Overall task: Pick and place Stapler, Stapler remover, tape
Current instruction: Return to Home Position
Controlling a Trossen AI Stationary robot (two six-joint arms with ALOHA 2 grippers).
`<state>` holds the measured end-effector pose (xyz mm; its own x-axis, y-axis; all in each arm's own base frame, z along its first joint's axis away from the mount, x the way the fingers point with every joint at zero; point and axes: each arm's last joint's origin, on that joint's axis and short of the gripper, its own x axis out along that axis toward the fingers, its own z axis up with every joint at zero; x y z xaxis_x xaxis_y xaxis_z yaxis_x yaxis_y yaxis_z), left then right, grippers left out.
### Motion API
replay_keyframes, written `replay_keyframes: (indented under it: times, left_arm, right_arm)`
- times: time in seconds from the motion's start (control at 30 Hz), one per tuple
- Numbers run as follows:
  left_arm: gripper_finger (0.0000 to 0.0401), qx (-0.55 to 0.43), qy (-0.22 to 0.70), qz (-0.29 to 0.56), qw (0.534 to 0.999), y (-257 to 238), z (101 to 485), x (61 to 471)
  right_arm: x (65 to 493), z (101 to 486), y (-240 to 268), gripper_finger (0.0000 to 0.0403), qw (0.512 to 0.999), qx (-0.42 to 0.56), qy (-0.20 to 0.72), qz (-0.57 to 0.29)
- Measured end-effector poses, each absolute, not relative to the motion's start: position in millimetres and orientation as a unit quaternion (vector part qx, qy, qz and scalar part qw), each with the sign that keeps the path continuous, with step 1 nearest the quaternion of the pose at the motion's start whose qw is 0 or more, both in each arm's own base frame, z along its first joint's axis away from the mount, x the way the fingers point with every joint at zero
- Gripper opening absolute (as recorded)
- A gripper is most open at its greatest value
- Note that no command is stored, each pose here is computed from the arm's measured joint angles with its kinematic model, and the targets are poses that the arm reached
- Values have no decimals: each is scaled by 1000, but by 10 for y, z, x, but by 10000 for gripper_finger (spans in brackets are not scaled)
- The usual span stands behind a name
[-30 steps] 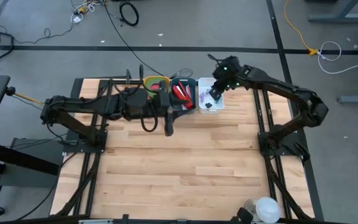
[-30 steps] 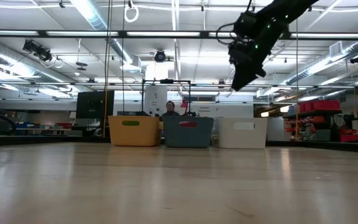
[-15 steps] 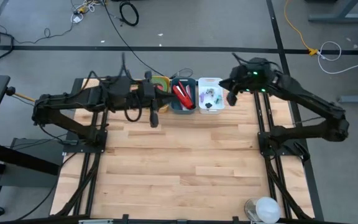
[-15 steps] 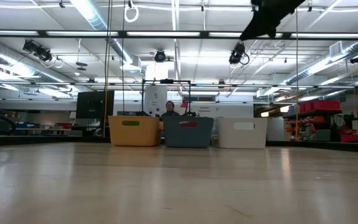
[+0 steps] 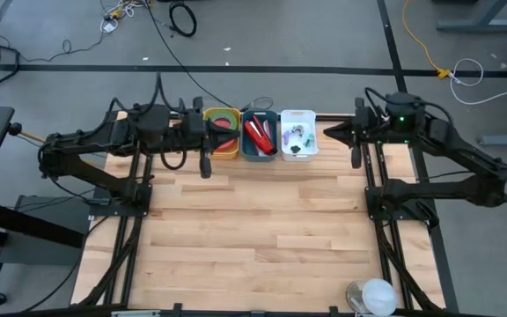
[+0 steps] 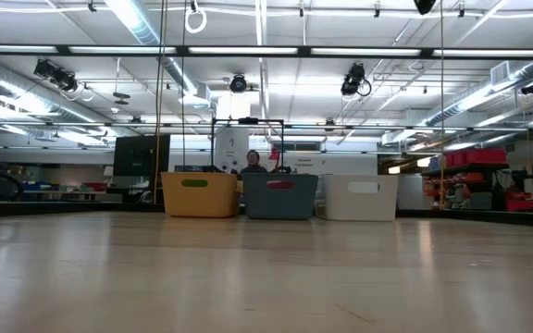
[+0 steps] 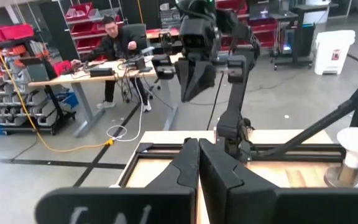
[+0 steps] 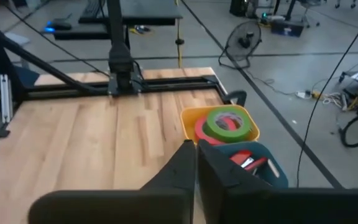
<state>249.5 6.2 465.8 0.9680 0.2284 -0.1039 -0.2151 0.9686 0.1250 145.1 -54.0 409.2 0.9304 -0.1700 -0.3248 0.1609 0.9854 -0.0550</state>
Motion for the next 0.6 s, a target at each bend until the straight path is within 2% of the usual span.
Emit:
replay_keyframes:
  times: [0.17,0.6]
  left_arm:
    - [13,57,62,112,990,63,4646,2506]
    - [14,55,62,113,990,63,4644,2510]
  right_arm:
    - [1446,4128,-506,3,985,-2,148,-83]
    - [1478,4160,-441,1,989,-11,132,-60]
